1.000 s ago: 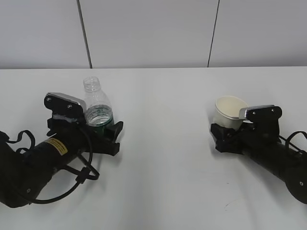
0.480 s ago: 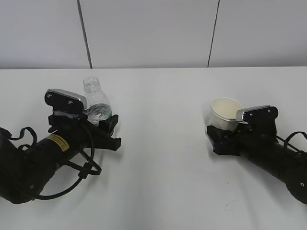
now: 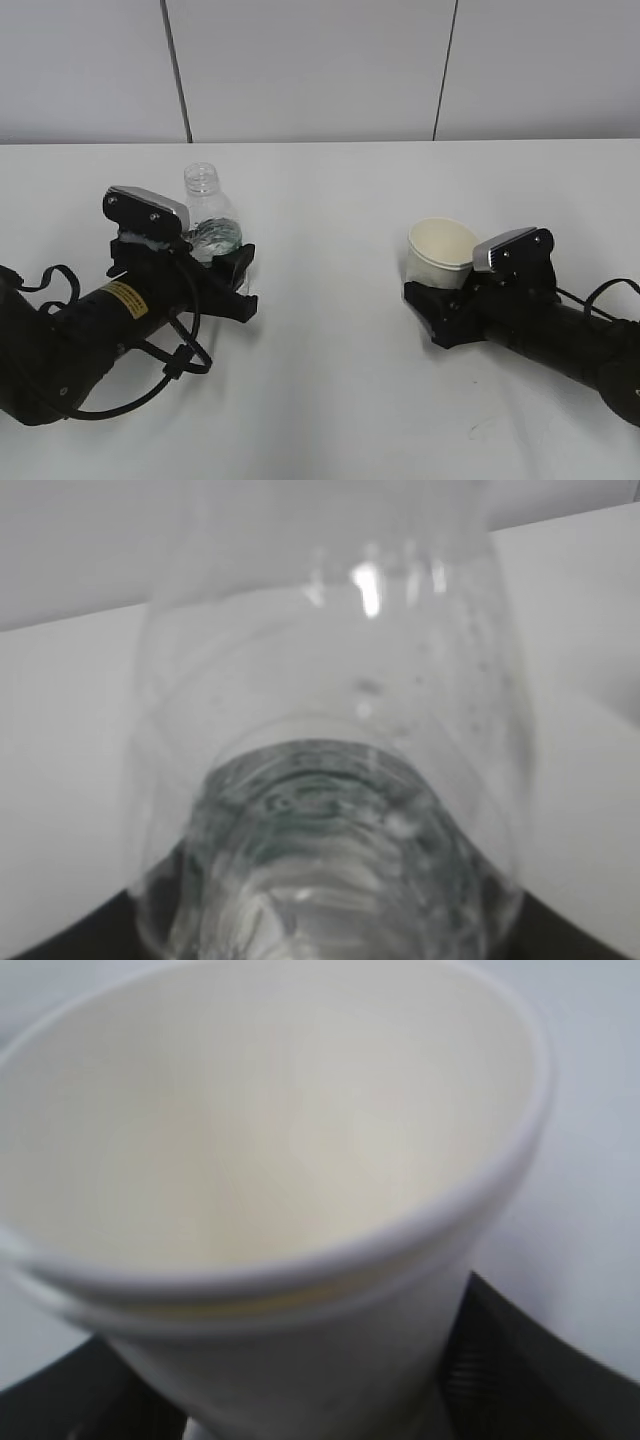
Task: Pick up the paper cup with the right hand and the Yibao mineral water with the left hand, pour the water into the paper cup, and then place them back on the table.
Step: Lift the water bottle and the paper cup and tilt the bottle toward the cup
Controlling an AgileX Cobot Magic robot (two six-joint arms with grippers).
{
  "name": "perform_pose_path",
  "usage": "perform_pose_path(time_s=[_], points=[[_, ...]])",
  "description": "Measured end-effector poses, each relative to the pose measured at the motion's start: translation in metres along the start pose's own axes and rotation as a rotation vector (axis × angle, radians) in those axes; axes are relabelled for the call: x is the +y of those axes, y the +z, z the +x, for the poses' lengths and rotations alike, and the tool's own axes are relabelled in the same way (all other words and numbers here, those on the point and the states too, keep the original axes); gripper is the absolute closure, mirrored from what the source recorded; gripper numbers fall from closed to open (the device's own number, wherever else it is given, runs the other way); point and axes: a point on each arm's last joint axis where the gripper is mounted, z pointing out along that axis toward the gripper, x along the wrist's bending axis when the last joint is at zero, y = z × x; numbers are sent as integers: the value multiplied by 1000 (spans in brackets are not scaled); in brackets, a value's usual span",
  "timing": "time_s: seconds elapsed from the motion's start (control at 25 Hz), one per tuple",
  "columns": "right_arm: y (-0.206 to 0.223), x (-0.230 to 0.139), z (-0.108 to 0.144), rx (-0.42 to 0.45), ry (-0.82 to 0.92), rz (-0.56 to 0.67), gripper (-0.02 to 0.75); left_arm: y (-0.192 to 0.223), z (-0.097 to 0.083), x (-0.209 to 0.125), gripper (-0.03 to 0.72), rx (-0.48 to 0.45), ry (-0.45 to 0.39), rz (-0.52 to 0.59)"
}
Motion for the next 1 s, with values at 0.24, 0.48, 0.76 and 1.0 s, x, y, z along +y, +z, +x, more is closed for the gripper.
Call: perform_pose_path(time_s=[0.24,0.48,0.76,1.0], points=[[-1,3,8,95,-27,2,222,-3,-3,10,335,-44,63,61],[-3,9,17,189,-41,-3,222,-8,-7,25,335,-93,111,83],[-7,17,24,264,-39,-9,222,-17,-9,35,335,-129,192,164],[-7,20,28,322,-32,9,222,-26,-9,49,335,-145,255,208]])
